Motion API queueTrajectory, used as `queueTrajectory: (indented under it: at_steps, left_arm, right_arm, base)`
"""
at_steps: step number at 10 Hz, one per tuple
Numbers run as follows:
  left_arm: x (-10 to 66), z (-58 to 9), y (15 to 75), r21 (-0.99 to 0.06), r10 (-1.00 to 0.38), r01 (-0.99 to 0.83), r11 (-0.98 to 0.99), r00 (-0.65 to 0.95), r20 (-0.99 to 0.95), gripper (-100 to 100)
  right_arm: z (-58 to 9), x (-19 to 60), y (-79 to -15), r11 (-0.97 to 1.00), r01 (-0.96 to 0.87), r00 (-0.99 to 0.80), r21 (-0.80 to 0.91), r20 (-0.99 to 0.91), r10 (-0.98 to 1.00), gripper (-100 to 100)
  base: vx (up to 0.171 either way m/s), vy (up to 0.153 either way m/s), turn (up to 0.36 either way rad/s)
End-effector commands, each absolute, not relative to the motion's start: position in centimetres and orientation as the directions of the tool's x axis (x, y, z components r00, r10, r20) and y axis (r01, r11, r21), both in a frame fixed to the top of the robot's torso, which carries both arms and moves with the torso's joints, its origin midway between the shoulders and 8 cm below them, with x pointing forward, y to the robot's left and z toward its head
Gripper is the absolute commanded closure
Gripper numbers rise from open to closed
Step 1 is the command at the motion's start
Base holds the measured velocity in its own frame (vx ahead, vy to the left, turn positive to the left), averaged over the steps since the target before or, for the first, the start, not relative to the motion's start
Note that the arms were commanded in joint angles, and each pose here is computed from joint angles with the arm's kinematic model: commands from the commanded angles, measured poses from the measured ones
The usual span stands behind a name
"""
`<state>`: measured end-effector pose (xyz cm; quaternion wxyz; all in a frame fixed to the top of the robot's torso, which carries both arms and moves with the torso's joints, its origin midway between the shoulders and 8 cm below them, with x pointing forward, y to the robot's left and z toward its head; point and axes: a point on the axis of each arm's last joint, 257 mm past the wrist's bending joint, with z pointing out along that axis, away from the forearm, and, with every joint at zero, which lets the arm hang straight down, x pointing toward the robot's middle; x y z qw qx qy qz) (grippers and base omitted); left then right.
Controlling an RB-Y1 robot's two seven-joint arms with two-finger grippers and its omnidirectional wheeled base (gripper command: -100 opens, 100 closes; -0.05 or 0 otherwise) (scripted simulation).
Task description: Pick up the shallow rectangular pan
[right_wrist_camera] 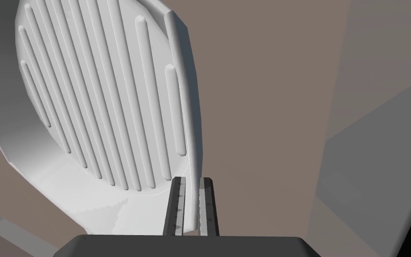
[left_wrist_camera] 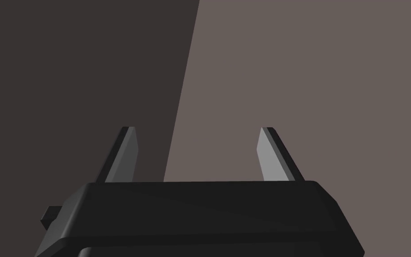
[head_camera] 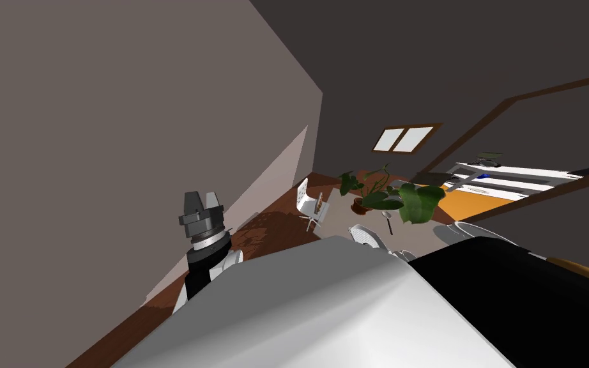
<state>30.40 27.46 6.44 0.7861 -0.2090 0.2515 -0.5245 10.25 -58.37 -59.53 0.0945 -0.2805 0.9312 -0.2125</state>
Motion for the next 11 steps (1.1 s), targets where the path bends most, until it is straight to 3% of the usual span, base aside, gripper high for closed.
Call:
queueTrajectory:
  at_steps: [1, 3, 4, 5, 11]
  left_arm:
    - [30.4, 6.4, 27.5, -0.592, -0.930, 0.719, 0.362, 0.323, -0.176, 0]
    - [30.4, 6.4, 27.5, -0.592, -0.930, 0.719, 0.362, 0.323, -0.176, 0]
    - [30.4, 6.4, 27.5, -0.592, -0.930, 0.719, 0.362, 0.323, -0.176, 0]
    - [30.4, 6.4, 27.5, -0.592, -0.930, 0.719, 0.362, 0.323, -0.176, 0]
    - [30.4, 6.4, 27.5, -0.592, -0.930, 0.720, 0.362, 0.323, -0.176, 0]
  right_arm:
    - [-59.5, 10.3, -58.4, 0.752, -0.482, -0.825, -0.449, -0.057, -0.563, 100]
    - [-59.5, 10.2, -58.3, 0.752, -0.484, -0.824, -0.448, -0.056, -0.564, 100]
    - [-59.5, 10.2, -58.3, 0.752, -0.484, -0.824, -0.448, -0.056, -0.564, 0]
    - [-59.7, 9.5, -58.3, 0.766, -0.467, -0.836, -0.443, -0.063, -0.546, 100]
    - [-59.0, 5.7, -59.6, 0.804, -0.400, -0.879, -0.440, -0.064, -0.472, 100]
  base:
    - [0.000, 0.000, 0.000]
    - [0.000, 0.000, 0.000]
    - [0.000, 0.000, 0.000]
    - [-0.028, -0.029, 0.093]
    - [-0.030, -0.023, 0.119]
